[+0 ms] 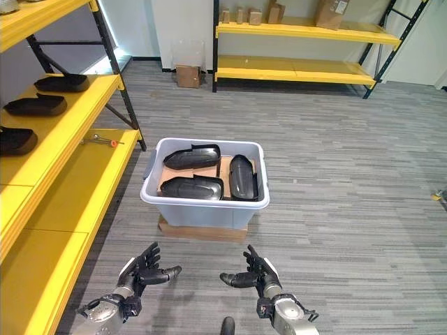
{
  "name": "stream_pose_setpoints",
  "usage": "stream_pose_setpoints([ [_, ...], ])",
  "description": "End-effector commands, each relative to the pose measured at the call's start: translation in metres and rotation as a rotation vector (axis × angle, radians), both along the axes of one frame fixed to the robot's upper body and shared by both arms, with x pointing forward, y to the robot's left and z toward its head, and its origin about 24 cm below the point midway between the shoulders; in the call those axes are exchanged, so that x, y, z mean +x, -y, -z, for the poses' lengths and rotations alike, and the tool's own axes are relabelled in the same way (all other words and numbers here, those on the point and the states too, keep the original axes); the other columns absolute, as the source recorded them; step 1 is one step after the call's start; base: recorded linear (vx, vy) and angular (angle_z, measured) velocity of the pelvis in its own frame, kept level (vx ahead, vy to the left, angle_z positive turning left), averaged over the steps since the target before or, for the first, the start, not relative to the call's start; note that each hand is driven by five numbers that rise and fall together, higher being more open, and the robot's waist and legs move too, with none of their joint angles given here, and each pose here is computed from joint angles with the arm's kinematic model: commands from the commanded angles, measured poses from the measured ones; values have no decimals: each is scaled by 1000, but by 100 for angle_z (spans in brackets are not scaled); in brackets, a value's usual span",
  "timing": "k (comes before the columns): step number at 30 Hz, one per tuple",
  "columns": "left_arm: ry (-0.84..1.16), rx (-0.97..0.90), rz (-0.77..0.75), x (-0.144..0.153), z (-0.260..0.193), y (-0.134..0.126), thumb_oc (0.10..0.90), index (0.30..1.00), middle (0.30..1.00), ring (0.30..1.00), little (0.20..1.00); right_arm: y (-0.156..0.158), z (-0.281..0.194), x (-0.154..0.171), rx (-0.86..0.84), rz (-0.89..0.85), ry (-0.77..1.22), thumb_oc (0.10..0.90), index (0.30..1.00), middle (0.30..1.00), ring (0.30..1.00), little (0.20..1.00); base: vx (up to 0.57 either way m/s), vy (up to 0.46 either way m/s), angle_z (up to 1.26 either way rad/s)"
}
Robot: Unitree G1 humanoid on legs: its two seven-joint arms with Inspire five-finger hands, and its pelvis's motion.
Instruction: Move parts from the plastic box to the shelf.
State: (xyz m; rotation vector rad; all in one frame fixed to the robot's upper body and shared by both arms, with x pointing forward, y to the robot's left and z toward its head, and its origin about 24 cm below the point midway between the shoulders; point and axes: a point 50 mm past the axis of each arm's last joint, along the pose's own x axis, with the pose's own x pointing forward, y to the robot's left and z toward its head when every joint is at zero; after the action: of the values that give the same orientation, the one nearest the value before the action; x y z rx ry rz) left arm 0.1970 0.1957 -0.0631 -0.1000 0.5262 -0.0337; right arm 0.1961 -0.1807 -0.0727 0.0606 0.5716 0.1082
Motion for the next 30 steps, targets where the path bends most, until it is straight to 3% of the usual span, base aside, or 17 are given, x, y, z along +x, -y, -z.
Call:
stream_pose_setpoints([
  [1, 222, 1, 32, 26, -40, 1, 900, 1000, 1000, 1000, 1000, -1, -33, 26, 42, 24, 198, 900, 1000, 1000, 1000, 1000, 62, -30, 23],
  [12, 187, 44, 86, 22, -32, 3, 900, 1000, 1000, 1000, 1000, 4, -24, 16, 40, 65, 162, 900, 1000, 1000, 1000, 1000, 225, 122, 9],
  [30, 261, 127, 180, 39, -50, 8, 900, 1000, 1000, 1000, 1000, -30, -21, 18, 125, -19, 146, 900, 1000, 1000, 1000, 1000, 168, 217, -8],
])
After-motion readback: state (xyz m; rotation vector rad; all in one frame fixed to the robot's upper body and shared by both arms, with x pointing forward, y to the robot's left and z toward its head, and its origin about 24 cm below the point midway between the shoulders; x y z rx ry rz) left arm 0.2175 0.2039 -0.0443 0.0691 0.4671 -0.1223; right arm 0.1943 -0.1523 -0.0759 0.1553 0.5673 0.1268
